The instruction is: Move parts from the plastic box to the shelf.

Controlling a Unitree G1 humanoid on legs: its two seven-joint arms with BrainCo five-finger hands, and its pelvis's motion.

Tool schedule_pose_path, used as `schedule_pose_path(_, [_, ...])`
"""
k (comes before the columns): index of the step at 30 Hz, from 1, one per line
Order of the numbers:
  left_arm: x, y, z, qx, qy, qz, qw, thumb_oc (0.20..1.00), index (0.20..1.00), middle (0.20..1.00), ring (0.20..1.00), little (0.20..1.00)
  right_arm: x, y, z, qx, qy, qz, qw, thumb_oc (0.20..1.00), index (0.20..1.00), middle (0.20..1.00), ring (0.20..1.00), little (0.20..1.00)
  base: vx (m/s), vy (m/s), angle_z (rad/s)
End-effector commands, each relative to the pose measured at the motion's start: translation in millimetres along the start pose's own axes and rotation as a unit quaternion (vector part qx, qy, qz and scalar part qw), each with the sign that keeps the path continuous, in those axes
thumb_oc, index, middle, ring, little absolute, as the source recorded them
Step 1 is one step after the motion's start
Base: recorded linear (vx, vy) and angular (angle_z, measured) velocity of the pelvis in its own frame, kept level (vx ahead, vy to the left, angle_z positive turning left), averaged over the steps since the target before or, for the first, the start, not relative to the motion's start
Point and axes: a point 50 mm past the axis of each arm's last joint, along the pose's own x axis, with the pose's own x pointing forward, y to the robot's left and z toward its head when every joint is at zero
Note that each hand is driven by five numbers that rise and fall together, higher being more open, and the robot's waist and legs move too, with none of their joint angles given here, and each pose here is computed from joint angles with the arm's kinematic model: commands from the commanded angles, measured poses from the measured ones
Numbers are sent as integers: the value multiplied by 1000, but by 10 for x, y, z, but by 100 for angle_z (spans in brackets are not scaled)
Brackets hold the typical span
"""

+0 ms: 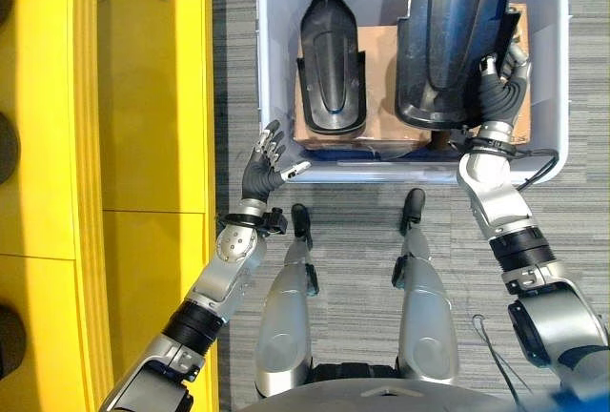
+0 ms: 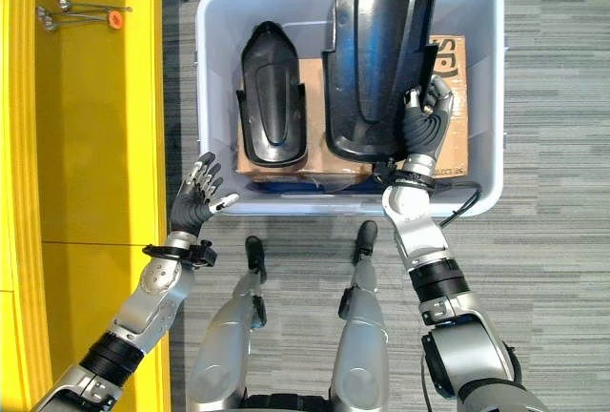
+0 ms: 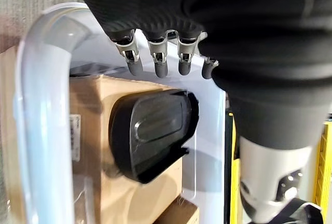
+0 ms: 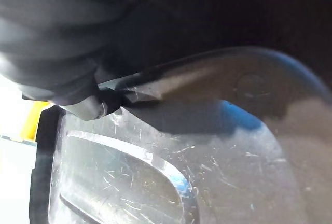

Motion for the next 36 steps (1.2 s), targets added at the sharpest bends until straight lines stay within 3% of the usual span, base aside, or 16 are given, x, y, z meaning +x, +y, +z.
schedule_pose_path(1, [-131, 82, 55, 12, -14, -6, 1000, 1000, 1000, 1000, 1000, 1000, -83, 35, 256, 111, -54, 36, 992, 200, 200, 200, 200, 200, 30, -59, -3])
schedule_pose_path(5, [-218, 197, -11, 15, 5, 13, 1000, 1000, 1000, 1000, 1000, 1000, -419, 95, 145, 213, 5, 106, 971, 200, 200, 200, 200, 200, 21, -58, -6])
schedule_pose_path(14, [-408, 431, -118, 39, 37, 38, 998, 1000, 1000, 1000, 1000, 1000, -633, 27, -1, 174, 35, 176, 968, 200, 200, 200, 200, 200, 16, -119, -5])
schedule_pose_path(18, [-501, 454, -187, 23, 55, 50, 997, 1000, 1000, 1000, 1000, 1000, -615, 155, 37, 184, 32, 216, 959, 200, 200, 200, 200, 200, -58, -269, 4])
schedule_pose_path(26, [-569, 446, -351, 22, 93, 49, 994, 1000, 1000, 1000, 1000, 1000, -550, -20, -31, 136, 29, 205, 969, 200, 200, 200, 200, 200, -47, -156, 39])
schedule_pose_path(28, [-520, 445, -372, 16, 90, 59, 994, 1000, 1000, 1000, 1000, 1000, -610, -259, -152, 92, 46, 183, 978, 200, 200, 200, 200, 200, -75, -108, 152])
schedule_pose_path(36, [-510, 402, -373, 7, 89, 55, 995, 1000, 1000, 1000, 1000, 1000, -802, -396, -332, 111, 104, 151, 977, 200, 200, 200, 200, 200, 11, 161, 100])
